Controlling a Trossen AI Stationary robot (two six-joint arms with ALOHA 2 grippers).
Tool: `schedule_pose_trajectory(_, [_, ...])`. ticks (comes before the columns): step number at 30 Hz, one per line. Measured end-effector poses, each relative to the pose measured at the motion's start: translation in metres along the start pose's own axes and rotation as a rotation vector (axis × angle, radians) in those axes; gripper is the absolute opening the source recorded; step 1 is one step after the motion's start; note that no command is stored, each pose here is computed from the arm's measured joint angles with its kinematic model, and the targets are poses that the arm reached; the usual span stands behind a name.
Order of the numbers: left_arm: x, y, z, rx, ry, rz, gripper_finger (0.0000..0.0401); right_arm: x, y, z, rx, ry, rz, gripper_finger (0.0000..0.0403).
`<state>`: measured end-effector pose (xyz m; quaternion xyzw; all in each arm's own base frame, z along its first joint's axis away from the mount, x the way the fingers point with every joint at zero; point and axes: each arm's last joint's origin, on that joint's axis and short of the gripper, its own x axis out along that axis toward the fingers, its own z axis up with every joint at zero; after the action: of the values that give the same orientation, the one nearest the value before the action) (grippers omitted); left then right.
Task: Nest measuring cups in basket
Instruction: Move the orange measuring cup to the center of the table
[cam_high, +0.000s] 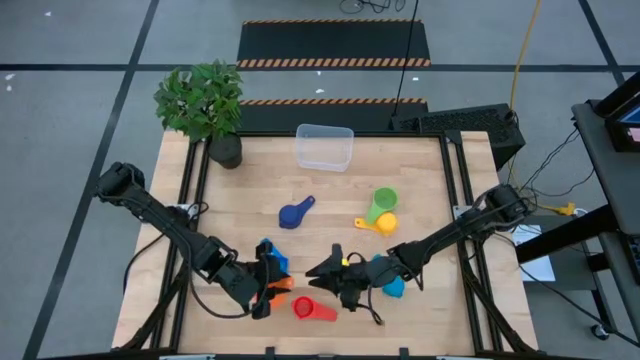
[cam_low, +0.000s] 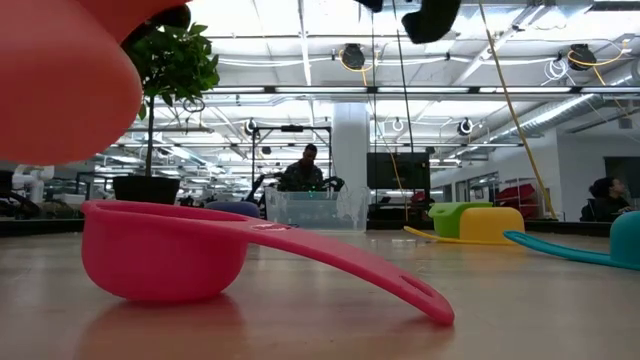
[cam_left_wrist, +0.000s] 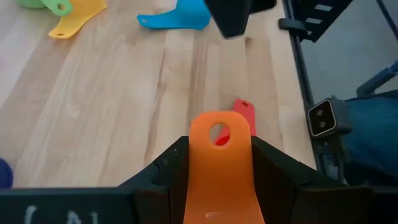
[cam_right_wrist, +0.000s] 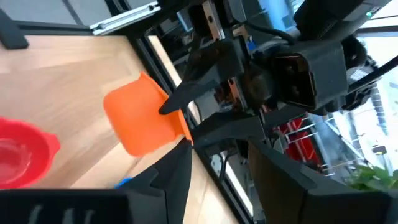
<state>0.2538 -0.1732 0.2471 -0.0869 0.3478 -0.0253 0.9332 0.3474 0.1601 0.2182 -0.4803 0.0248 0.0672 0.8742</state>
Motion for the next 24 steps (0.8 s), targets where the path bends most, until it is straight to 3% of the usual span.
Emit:
schedule_pose_trajectory(10, [0.003,0.007,0.004,-0.004,-0.004,0.015,0.0142,0.031,0.014,0.005,-0.038,0.036,0.043,0.0157])
schedule_pose_trajectory(17, [0.002,0.005,0.003,0.000,0.000,0.007,0.0150,0.036,0.017,0.000,-0.127,0.107,0.006,0.0157])
schedule_pose_trajectory(24, [0.003,0.006,0.004,0.015,-0.004,0.007,0.0144,0.037,0.015,-0.002,-0.166,0.065,0.026,0.0155])
